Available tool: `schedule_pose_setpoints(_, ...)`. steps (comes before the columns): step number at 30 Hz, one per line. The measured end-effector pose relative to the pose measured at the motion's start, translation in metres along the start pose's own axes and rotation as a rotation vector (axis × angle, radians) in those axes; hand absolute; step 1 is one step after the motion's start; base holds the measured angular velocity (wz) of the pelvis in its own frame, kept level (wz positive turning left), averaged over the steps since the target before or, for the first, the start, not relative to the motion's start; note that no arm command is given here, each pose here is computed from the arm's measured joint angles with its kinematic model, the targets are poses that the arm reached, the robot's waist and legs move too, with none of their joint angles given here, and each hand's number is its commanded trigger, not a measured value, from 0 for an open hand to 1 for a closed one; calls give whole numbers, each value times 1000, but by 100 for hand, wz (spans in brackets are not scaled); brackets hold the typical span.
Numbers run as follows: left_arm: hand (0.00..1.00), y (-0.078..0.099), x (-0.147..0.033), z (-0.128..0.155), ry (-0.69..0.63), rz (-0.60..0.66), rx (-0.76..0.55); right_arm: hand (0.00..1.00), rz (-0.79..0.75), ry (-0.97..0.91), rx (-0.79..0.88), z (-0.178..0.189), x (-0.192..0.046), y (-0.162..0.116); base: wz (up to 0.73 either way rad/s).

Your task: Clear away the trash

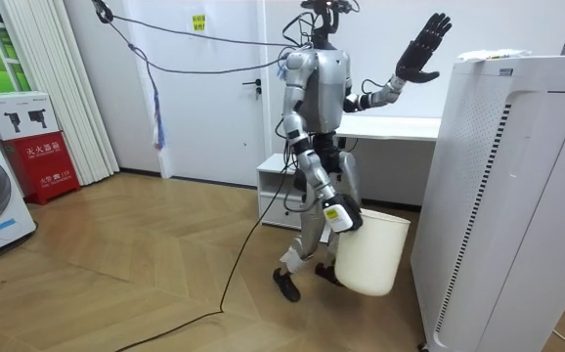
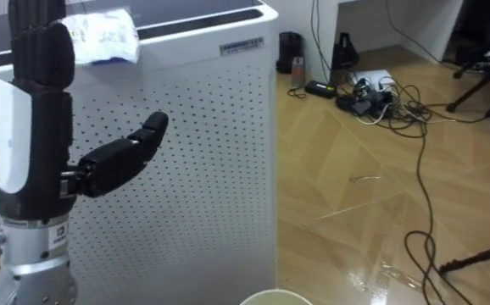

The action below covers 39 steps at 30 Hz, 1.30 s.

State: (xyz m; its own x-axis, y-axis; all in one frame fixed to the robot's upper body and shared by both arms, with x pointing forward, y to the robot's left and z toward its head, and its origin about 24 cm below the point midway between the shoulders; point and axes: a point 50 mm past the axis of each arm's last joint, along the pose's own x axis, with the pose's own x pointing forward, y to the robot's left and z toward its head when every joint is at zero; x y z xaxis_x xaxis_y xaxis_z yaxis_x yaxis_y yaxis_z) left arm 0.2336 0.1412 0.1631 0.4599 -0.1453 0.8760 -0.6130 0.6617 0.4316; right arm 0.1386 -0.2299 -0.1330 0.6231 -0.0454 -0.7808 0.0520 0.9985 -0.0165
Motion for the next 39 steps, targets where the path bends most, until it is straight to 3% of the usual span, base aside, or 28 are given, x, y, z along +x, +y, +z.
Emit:
schedule_pose_setpoints(15, 0, 30, 23, 28, -180, 160, -21, 100, 39, -4, -40, 3, 2, 5, 24)
schedule_pose_setpoints(24, 0, 29, 26, 26, -178, 62, 68, 100, 100, -18, -107, 9, 3, 9, -1)
schedule_pose_setpoints(39, 0, 18, -16, 2, -16, -210, 141, 100, 99, -13, -132, 9, 2, 4, -1)
